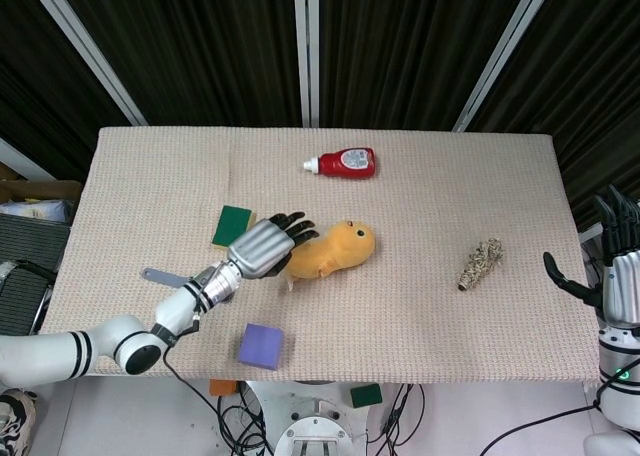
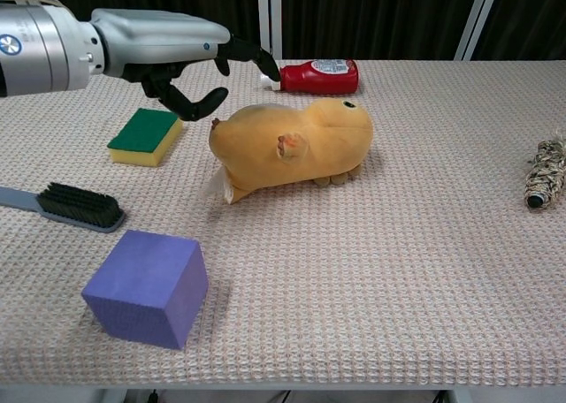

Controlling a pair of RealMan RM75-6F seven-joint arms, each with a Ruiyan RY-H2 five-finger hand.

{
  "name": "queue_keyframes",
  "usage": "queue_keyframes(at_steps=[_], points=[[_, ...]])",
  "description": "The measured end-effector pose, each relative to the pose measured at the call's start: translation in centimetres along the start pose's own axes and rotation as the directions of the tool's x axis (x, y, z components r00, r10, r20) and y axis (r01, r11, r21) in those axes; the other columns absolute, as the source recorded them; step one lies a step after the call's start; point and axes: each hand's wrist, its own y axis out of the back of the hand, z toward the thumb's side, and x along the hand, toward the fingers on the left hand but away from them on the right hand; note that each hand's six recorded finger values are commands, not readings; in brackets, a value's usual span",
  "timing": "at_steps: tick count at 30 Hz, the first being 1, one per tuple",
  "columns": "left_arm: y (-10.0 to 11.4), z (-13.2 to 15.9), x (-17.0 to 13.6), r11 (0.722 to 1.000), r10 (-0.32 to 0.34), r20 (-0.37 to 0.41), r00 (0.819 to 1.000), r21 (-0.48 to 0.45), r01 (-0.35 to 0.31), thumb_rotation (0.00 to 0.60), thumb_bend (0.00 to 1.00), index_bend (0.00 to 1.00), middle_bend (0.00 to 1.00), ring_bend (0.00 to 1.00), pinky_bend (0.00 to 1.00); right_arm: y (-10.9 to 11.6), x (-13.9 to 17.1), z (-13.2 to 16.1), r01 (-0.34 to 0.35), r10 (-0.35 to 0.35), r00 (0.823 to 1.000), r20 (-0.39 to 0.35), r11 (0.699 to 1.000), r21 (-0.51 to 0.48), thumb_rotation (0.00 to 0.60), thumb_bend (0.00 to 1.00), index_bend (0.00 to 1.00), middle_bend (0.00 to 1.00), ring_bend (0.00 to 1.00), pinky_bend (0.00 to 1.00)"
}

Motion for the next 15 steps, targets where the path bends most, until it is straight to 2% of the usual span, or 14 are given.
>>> queue_keyframes(at_steps=[5,13,15], points=[[-2.5,-0.4,-0.7,0.996,-0.095,-0.004,0.996,-0.004,0.095,0.600,0.67,0.16,0.14,0.07,0.21,-0.1,0.0,-0.1,-0.002,0.002,1.000,0.001,1.000,0.003,0.600,0.29,0.00,0.00,0.00,0.00],[-5.9,-0.3,-0.2,0.985,-0.170,0.005,0.985,-0.013,0.170,0.600,0.67,0.16,0.14,0.07,0.21,-0.2,0.1,-0.2,-0.007,0.007,1.000,0.005,1.000,0.005,0.600,0.29,0.00,0.00,0.00,0.00],[-6.2,0.0,-0.1,0.984,-0.178,0.015,0.984,-0.007,0.178,0.600,0.67,0.17,0.14,0.07,0.21,-0.2,0.1,-0.2,-0.006,0.006,1.000,0.004,1.000,0.005,0.600,0.29,0.00,0.00,0.00,0.00]])
